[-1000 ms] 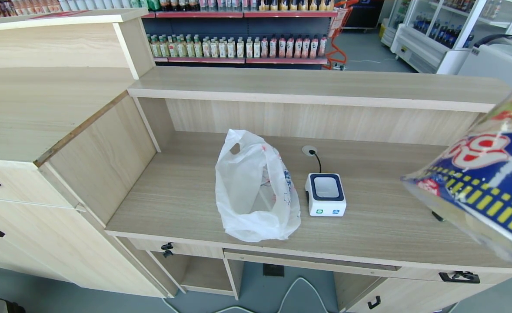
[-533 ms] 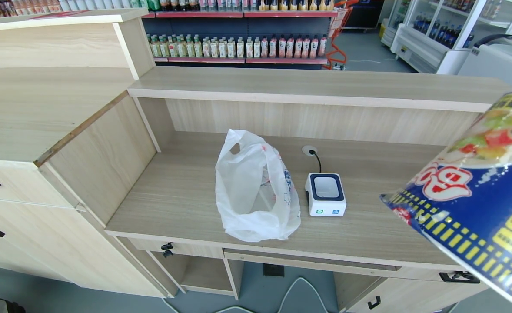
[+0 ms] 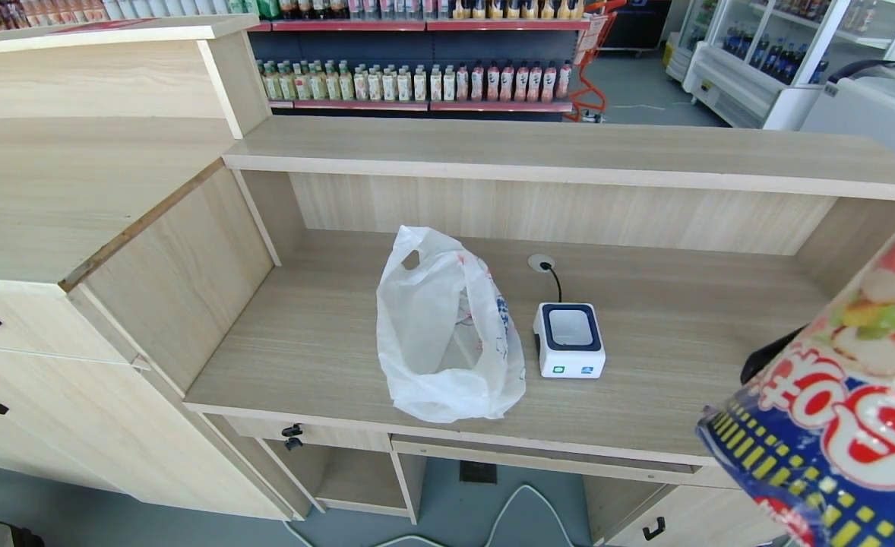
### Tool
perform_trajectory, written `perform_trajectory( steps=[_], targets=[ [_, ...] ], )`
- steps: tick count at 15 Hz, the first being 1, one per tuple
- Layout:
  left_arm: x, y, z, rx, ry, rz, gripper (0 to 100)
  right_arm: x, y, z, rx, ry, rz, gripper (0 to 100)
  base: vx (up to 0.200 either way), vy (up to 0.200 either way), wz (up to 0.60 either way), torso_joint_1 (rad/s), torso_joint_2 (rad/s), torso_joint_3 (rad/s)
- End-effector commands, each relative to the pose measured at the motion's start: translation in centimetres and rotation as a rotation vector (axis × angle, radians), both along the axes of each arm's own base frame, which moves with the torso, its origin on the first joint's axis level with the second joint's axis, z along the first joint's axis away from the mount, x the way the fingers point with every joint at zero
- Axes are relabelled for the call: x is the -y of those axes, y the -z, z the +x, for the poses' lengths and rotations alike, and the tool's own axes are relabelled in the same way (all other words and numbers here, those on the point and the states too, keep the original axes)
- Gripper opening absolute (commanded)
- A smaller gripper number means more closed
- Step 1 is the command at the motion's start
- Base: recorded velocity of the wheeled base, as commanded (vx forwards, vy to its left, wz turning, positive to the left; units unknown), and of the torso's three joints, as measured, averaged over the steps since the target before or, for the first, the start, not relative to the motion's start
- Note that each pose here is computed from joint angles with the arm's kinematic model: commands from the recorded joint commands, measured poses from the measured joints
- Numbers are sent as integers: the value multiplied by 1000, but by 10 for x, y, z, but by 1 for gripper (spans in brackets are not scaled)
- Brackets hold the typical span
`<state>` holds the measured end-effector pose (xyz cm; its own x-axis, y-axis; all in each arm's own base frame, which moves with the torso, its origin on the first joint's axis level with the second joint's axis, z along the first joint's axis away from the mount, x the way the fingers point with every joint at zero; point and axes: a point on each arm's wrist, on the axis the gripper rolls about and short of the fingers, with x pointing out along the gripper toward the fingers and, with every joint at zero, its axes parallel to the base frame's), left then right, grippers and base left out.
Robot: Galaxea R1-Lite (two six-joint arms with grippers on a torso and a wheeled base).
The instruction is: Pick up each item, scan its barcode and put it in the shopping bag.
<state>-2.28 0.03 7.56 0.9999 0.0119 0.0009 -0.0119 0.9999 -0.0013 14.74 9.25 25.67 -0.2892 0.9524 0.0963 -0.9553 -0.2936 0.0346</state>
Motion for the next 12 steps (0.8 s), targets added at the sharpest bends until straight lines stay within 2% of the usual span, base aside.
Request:
perform_trajectory(
  steps=[1, 7, 8, 12],
  targets=[
    [0, 0, 0, -1, 0, 0, 100, -4, 0, 7, -6, -2, -3, 0, 0, 0, 0, 0, 0, 0],
    [0, 0, 0, 1, 0, 0, 100, -4, -7, 10, -17, 10, -3, 0, 0, 0, 0, 0, 0, 0],
    [0, 0, 0, 1, 0, 0, 100, -2, -12, 17, -47, 54, -3, 0, 0, 0, 0, 0, 0, 0],
    [0, 0, 0, 1, 0, 0, 100, 1, -46, 59, -198, 372, 57, 0, 0, 0, 0, 0, 0, 0]
  ],
)
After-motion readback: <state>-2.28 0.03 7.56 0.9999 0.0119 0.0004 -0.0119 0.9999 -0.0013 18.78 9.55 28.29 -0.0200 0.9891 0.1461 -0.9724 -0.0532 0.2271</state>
